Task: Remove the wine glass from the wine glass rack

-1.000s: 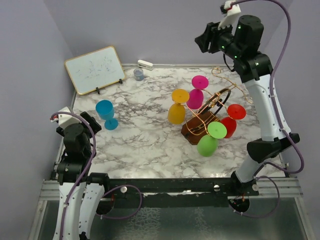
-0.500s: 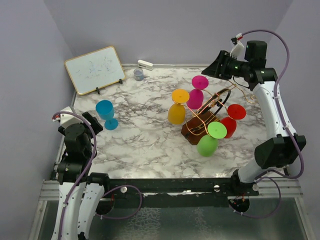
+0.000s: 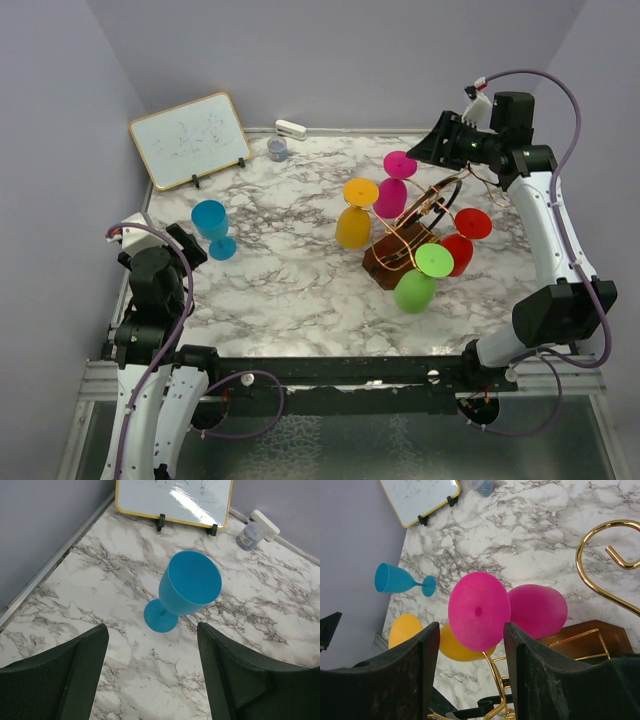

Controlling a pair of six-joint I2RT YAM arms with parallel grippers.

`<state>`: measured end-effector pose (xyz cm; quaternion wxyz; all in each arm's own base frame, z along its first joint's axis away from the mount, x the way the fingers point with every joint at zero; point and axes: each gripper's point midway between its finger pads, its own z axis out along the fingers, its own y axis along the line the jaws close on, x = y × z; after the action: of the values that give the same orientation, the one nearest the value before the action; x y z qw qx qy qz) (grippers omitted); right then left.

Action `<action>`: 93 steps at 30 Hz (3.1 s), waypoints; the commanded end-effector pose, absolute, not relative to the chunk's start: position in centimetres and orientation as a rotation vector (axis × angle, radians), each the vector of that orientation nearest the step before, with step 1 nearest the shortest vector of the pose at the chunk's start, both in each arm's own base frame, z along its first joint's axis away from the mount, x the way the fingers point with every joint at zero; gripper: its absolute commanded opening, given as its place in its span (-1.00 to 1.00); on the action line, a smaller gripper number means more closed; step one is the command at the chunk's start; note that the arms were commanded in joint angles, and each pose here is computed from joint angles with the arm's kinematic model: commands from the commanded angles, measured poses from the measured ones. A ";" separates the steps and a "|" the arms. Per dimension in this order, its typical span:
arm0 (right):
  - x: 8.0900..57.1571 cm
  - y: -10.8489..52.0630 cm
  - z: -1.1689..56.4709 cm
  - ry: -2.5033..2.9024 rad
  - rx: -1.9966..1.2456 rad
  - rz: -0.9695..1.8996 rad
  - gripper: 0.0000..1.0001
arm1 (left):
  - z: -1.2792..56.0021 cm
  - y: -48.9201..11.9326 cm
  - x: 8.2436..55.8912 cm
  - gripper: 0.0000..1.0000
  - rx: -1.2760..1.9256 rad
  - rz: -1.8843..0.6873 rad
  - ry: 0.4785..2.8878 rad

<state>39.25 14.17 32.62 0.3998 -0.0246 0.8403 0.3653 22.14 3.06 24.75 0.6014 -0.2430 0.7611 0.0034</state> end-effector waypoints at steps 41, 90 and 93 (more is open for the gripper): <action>40.8 15.1 29.7 2.160 -0.075 1.012 -0.58 | 24.4 2.7 22.3 0.47 -0.541 -0.003 1.768; 38.1 16.0 33.3 2.051 0.042 1.168 -0.99 | 24.2 2.7 22.3 0.47 -0.542 -0.002 1.775; 38.1 15.2 33.7 2.036 0.075 1.104 -0.98 | 24.2 2.7 22.3 0.47 -0.542 -0.002 1.775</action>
<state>38.37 16.76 32.76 0.3577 0.0156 0.8023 0.4777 22.15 3.05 24.43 0.5987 -0.2413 0.7637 0.0050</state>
